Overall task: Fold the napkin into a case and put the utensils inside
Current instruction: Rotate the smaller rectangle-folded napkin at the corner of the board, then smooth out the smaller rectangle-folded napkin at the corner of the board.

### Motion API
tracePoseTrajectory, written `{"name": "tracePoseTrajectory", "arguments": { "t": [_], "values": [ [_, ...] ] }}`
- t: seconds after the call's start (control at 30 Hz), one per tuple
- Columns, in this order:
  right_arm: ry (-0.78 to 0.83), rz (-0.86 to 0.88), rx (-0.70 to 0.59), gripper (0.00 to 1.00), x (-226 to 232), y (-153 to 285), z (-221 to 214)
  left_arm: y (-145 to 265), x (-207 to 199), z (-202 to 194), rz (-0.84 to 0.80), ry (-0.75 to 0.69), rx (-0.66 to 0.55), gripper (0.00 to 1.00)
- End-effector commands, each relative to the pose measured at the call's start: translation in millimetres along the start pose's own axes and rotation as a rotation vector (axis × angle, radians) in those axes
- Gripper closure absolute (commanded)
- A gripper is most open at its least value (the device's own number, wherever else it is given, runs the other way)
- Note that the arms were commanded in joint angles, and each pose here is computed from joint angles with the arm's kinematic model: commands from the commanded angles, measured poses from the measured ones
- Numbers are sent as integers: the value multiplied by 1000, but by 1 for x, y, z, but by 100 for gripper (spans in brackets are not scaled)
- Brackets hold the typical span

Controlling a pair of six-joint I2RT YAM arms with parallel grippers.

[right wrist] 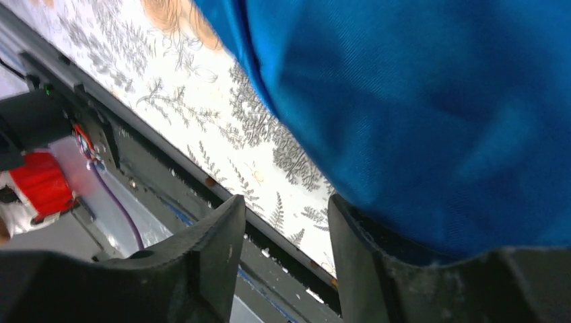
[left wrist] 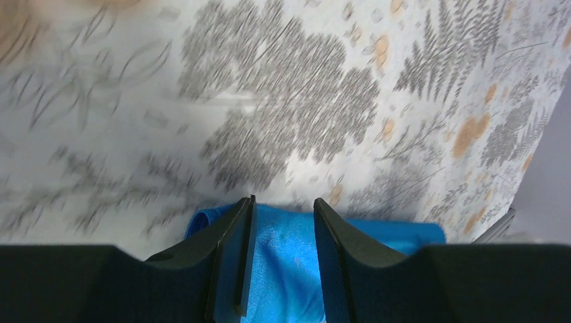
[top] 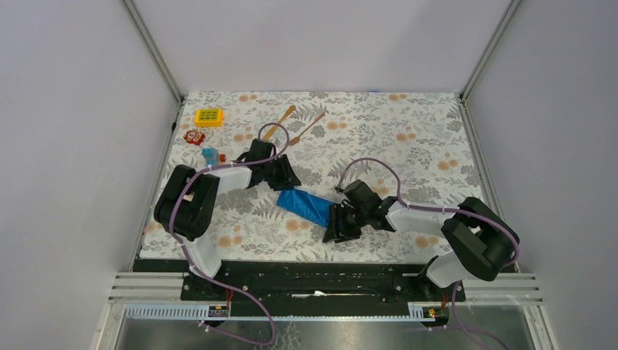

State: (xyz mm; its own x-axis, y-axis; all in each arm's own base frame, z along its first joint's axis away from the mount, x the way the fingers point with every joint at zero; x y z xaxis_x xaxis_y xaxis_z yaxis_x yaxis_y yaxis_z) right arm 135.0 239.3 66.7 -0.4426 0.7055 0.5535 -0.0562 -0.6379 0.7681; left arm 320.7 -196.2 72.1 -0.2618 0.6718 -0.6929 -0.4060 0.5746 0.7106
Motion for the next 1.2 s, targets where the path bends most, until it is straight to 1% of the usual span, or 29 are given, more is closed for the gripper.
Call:
{"name": "tracePoseTrajectory", "arguments": {
  "t": [0.0, 0.03, 0.1, 0.2, 0.27, 0.4, 0.47, 0.57, 0.63, 0.7, 0.73, 0.8, 0.9, 0.93, 1.03, 1.1, 1.17],
  "values": [
    [-22, -203, -85, 41, -29, 8, 15, 28, 25, -20, 95, 14, -44, 57],
    [-13, -223, -100, 38, -37, 11, 19, 35, 28, -26, 92, 31, -49, 57],
    [-10, -241, -122, 35, -52, 17, 34, 48, 41, -44, 99, 76, -45, 57],
    [88, -217, -130, 30, -55, 11, 63, 65, 56, -72, 66, 159, -31, 57],
    [149, -150, -119, 30, -48, -3, 87, 76, 61, -89, 22, 211, -36, 56],
    [201, 20, -130, 30, -21, -36, 129, 97, 60, -114, -17, 227, -46, 55],
    [228, 51, -125, 30, -4, -51, 140, 113, 52, -116, -27, 212, -76, 54],
    [204, 110, -140, 29, 22, -68, 160, 140, 41, -105, 17, 164, -179, 49],
    [162, 101, -165, 28, 28, -67, 169, 156, 34, -94, 50, 125, -255, 46],
    [142, 42, -202, 24, 26, -54, 171, 163, 25, -88, 57, 92, -276, 43],
    [139, 11, -205, 21, 23, -48, 167, 164, 21, -86, 55, 84, -268, 43],
    [122, -30, -172, 16, 15, -36, 153, 158, 15, -87, 28, 74, -228, 44],
    [101, -5, -118, 16, 6, -27, 130, 144, 11, -94, -47, 73, -133, 50],
    [96, 23, -117, 16, 5, -24, 126, 138, 9, -98, -77, 77, -94, 52],
    [88, 200, -156, 17, 19, -23, 127, 128, 1, -116, -202, 60, 49, 57],
    [76, 276, -187, 17, 22, -28, 135, 125, -7, -127, -259, 28, 109, 62],
    [51, 340, -198, 22, 22, -40, 143, 120, -10, -140, -271, 2, 145, 65]
  ]
}}
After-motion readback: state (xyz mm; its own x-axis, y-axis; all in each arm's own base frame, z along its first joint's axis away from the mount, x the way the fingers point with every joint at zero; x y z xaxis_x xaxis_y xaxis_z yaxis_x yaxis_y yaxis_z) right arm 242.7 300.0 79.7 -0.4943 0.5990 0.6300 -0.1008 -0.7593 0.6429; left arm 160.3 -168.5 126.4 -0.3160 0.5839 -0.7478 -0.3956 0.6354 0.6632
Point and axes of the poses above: each gripper's point midway between its finger pads, its own y axis back along the fingers, its own x axis along the line the jaws close on, z = x × y, the point moved 6 cm from there along y, back along the fingers, and after that the axes turned 15 degrees about y, right-handed, at the moved point
